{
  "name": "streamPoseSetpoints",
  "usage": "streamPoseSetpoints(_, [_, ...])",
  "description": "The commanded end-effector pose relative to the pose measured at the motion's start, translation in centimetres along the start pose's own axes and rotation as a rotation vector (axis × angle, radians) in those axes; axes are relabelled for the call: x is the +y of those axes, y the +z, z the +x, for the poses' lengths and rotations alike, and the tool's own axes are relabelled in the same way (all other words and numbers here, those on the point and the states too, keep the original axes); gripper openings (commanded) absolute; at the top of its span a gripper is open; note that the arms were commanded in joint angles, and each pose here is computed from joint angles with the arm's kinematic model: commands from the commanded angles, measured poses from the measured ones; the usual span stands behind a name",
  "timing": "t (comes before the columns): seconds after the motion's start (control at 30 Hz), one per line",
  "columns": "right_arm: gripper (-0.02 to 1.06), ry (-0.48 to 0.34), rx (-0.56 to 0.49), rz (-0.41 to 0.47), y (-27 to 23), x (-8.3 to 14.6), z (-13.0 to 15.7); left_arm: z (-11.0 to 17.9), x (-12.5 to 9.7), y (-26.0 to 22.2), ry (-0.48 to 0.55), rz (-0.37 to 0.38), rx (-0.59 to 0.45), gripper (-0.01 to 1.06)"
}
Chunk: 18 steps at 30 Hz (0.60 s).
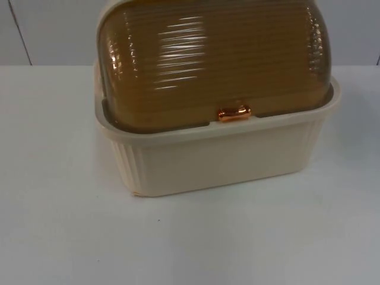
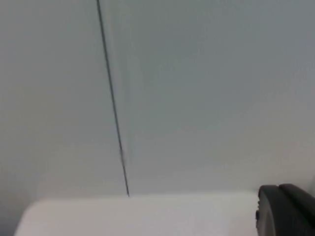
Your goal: Open the box lid with the left hand, place the block into the box with the right hand, then close the box lid with the left hand.
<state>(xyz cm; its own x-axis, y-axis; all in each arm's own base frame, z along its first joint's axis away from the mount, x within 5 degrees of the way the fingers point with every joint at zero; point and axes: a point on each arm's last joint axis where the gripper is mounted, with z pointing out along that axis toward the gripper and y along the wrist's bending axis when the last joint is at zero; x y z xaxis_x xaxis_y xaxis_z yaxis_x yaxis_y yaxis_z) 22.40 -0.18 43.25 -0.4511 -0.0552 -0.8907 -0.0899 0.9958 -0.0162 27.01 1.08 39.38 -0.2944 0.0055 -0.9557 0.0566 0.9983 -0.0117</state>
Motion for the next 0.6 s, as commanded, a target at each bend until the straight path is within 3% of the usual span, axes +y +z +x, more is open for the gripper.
streamPoseSetpoints(0.0, [1.05, -0.006, -0.022, -0.001, -0.4, 0.1, -0.3, 1.6, -0.6, 1.6, -0.016, 0.048, 0.107, 0.0])
streamPoseSetpoints(0.2, [1.05, -0.002, -0.017, -0.003, -0.4, 0.1, -0.3, 3.2, -1.2, 3.9, -0.06, 0.082, 0.201, 0.0])
streamPoseSetpoints(0.43, [1.05, -0.002, -0.013, -0.004, -0.4, 0.1, -0.2, 3.7, -1.1, 4.9, -0.08, 0.07, 0.204, 0.01])
streamPoseSetpoints(0.53, [1.05, -0.002, -0.009, -0.005, -0.4, 0.1, -0.2, 3.5, -1.1, 4.9, -0.07, 0.063, 0.187, 0.17])
streamPoseSetpoints(0.57, [1.05, -0.002, -0.009, -0.005, -0.4, 0.1, -0.2, 3.5, -1.2, 4.9, -0.062, 0.064, 0.188, 0.32])
